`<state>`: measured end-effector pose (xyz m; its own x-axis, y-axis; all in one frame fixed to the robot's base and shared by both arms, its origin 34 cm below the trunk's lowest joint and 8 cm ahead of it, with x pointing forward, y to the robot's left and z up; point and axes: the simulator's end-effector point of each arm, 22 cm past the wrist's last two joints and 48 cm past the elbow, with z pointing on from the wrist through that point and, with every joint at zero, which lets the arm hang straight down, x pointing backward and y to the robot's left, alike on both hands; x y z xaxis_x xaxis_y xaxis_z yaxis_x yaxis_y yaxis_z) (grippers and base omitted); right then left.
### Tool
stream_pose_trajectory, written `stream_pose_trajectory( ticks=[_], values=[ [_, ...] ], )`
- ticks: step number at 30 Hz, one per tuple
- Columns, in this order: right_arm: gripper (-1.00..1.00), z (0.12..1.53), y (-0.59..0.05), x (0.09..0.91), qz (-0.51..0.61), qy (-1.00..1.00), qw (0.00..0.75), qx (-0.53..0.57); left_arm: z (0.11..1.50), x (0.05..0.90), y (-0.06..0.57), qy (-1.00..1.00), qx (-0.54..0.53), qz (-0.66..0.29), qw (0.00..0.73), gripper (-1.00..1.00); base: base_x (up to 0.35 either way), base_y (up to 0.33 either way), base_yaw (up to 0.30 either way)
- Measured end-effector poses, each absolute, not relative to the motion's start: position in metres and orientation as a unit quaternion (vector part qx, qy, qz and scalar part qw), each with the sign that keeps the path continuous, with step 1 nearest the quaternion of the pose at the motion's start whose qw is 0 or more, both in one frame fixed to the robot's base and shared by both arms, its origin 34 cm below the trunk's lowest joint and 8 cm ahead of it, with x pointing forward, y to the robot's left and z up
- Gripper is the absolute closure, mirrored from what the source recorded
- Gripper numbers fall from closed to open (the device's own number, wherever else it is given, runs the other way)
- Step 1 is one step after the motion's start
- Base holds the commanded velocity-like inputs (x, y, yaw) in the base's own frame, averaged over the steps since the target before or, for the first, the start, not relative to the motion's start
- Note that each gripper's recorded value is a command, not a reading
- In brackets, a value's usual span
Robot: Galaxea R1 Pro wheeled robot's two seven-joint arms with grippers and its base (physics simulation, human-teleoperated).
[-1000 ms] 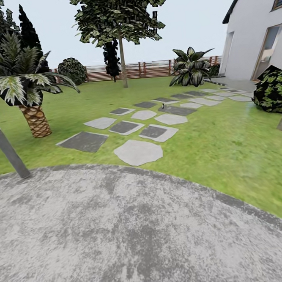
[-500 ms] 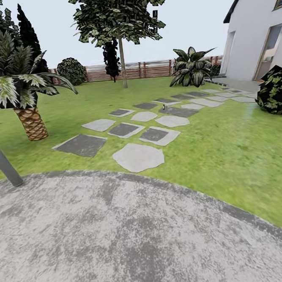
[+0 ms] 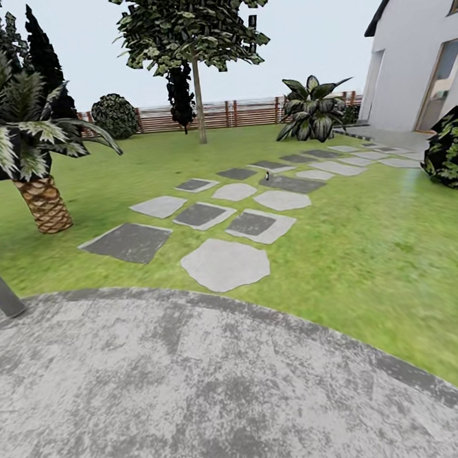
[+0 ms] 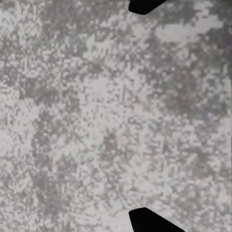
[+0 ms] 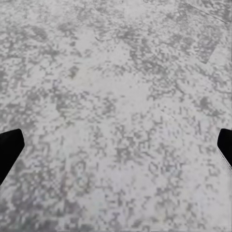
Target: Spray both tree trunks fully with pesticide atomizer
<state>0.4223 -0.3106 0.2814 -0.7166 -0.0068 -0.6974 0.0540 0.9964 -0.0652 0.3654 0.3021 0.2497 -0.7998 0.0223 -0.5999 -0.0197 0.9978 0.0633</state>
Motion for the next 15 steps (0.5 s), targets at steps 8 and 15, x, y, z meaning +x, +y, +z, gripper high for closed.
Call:
stream_pose_trajectory(
  ticks=[8, 15],
  values=[
    [-1.00, 0.2812, -0.3105, 0.4221, -0.040, 0.926, 0.376, 0.013, 0.2496, 0.3652, 0.3021, 0.948, 0.001, 0.033, 0.316, -1.00, 0.339, 0.000, 0.000],
    [-1.00, 0.2812, -0.3102, 0.4221, -0.040, 0.926, 0.376, 0.012, 0.2497, 0.3653, 0.3021, 0.948, 0.001, 0.033, 0.316, -1.00, 0.339, 0.000, 0.000]
  ],
)
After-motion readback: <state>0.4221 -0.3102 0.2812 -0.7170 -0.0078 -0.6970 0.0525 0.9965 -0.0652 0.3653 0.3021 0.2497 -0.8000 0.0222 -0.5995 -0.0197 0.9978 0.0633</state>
